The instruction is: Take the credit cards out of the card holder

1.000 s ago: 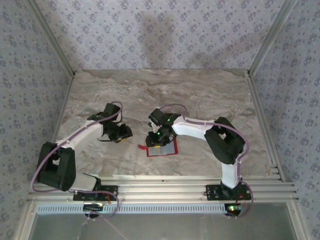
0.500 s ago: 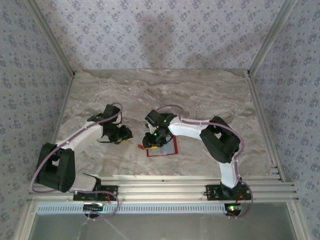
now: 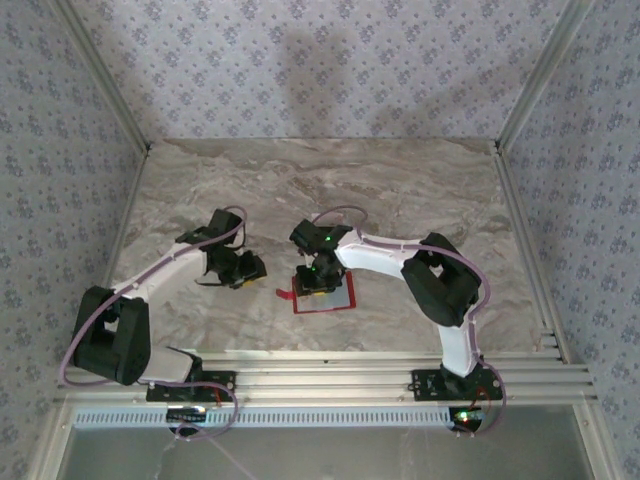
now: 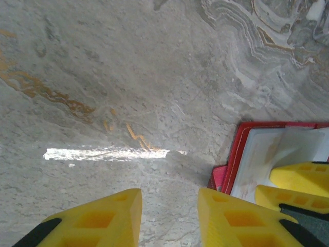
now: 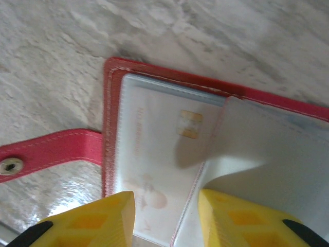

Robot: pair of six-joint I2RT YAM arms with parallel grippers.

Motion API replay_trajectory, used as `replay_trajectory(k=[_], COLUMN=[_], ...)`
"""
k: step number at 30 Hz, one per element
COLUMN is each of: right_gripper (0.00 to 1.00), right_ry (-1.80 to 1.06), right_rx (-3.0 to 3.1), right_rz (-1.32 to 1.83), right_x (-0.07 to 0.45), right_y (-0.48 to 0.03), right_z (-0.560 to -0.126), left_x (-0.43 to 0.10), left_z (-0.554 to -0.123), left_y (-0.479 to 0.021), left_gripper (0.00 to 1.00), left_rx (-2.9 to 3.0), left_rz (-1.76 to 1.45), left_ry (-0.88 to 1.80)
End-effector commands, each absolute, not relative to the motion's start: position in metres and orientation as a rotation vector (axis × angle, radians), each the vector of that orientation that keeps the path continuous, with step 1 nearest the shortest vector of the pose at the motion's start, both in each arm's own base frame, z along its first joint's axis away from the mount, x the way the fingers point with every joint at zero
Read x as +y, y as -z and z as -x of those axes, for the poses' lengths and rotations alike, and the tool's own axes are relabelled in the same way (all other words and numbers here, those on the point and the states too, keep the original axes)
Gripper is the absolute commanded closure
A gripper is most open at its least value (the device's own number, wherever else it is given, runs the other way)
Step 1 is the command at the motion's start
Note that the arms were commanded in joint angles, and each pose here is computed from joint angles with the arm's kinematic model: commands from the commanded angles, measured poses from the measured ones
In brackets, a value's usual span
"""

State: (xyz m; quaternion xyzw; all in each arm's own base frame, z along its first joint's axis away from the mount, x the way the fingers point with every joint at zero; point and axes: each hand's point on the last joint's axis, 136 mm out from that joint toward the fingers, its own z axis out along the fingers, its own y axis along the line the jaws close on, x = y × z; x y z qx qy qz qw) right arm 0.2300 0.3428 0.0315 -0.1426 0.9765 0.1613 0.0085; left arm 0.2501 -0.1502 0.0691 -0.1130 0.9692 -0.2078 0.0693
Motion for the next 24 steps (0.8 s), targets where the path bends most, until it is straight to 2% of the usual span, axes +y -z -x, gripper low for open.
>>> replay_trajectory(k=[1, 12, 24], right_gripper=[0.6, 0.57, 0.54], right_ry=[-0.306, -0.045, 0.085], right_rx=[3.05, 3.008, 2.992], right_rz=[0.483, 0.51, 0.443], right_x=[0.322, 0.3, 0.275], right_y=[-0.037, -0.045, -0.058], right_z=[-0.229, -0.235, -0.236], left_x=[-0.163, -0.181, -0.191], left_z=[-0.259, -0.262, -0.264], left_y=[-0.087, -0.089, -0.097], left_gripper=[0.65, 0.65, 0.65], left_rx=[2.89, 2.896, 2.901], left_rz=[0.278, 0.22, 0.164], left_ry=[0.644, 0.646, 0.615])
